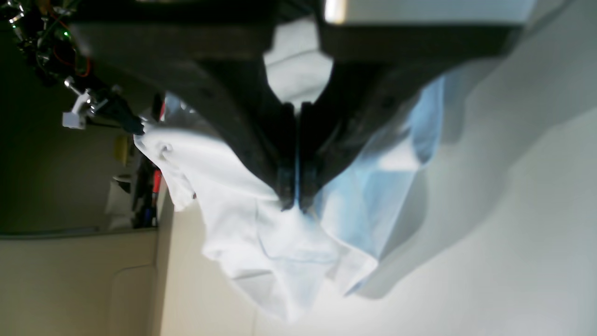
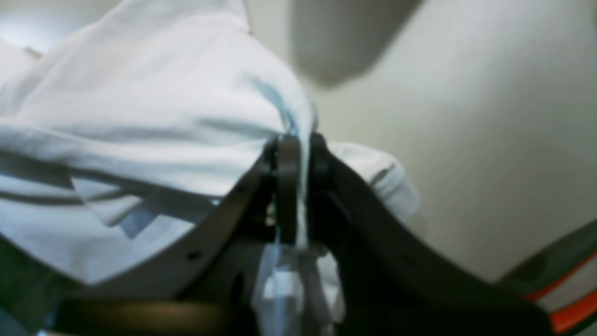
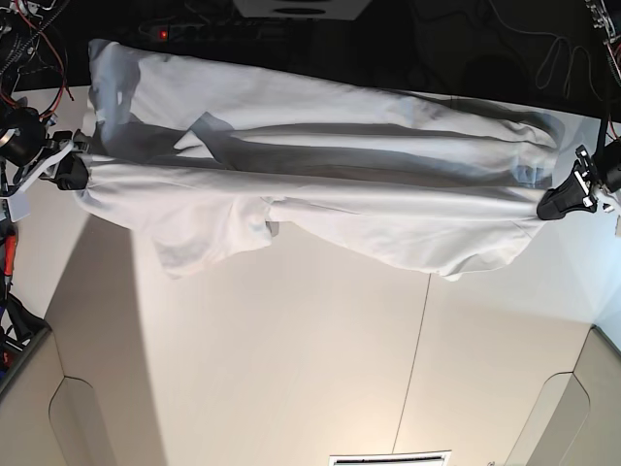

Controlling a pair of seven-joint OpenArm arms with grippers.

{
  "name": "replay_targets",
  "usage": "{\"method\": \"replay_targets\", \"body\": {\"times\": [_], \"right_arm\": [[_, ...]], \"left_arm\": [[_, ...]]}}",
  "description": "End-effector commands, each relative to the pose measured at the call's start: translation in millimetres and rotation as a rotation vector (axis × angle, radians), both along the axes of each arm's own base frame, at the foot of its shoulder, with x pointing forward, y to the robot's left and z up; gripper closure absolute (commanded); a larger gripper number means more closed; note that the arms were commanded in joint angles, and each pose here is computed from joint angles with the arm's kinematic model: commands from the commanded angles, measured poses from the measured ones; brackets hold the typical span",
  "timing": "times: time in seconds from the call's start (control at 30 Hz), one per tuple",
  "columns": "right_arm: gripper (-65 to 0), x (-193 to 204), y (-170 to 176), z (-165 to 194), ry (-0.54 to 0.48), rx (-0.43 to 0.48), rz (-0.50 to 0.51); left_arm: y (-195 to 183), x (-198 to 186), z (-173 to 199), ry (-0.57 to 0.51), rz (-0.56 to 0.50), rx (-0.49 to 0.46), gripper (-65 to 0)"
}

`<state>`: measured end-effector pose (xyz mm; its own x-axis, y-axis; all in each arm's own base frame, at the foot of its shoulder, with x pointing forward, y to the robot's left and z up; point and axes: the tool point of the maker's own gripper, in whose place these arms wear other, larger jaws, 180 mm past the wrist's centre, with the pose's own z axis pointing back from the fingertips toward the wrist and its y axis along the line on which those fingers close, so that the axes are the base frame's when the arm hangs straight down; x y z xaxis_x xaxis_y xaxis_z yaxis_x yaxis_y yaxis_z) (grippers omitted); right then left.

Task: Layout the t-shirt on the table in an organized manner, then fold the t-shirt properly
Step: 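Lift the shirt with both grippers and drape it over the table, then release the shirt with the right gripper and move it toward the hem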

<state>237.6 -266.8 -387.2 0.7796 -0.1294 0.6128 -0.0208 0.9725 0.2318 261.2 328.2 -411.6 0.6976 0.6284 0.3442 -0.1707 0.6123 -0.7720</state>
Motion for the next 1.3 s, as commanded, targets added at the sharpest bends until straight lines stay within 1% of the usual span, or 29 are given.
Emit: {"method": "replay_targets", "body": {"times": [0.0, 0.1, 0.23, 0.43, 0.6, 0.7, 0.73, 0.77, 0.8, 0.83, 0.93, 1.1, 1.2, 1.27], "right_arm": [[0.0, 7, -13, 10, -0.036, -0.050, -0.010], [0.0, 7, -21, 5, -0.036, -0.066, -0.044], [0.0, 1, -22, -11, -0.001, -0.035, -0.066], [0.0, -11, -26, -41, 0.054, 0.025, -0.120], [0.0, -14, -28, -49, 0.061, 0.043, -0.140], [-19.4, -14, -28, -49, 0.059, 0.042, -0.140], [-23.2, -14, -28, -49, 0.058, 0.043, -0.141], [-24.6, -13, -29, -48, 0.056, 0.040, -0.139], [-24.6, -12, -29, -46, 0.052, 0.035, -0.135], [-24.6, -10, -30, -42, 0.041, 0.028, -0.132], [-24.6, 2, -32, -18, -0.022, -0.011, -0.115], [-24.6, 29, -29, 50, -0.215, -0.116, -0.063], [-24.6, 41, -17, 85, -0.321, -0.127, -0.028], [-24.6, 46, -16, 92, -0.346, -0.133, -0.024]], "left_arm": [[12, 12, 15, -0.054, 0.018, 0.036, 0.0], [9, 11, 2, -0.035, 0.026, 0.069, 0.0], [5, 12, -7, -0.030, 0.040, 0.092, 0.0], [6, 14, -6, -0.041, 0.054, 0.095, 0.0], [7, 15, -6, -0.046, 0.059, 0.096, 0.0], [7, 16, -5, -0.049, 0.062, 0.094, -0.4], [7, 16, -5, -0.049, 0.062, 0.094, -5.4], [7, 16, -5, -0.049, 0.062, 0.094, -10.3], [7, 16, -5, -0.049, 0.061, 0.094, -14.0], [7, 15, -5, -0.048, 0.061, 0.094, -16.0], [7, 15, -5, -0.047, 0.060, 0.094, -16.7], [7, 16, -4, -0.053, 0.064, 0.089, -16.7], [7, 18, -2, -0.065, 0.072, 0.077, -16.7], [7, 18, -1, -0.067, 0.074, 0.075, -16.7]]}}
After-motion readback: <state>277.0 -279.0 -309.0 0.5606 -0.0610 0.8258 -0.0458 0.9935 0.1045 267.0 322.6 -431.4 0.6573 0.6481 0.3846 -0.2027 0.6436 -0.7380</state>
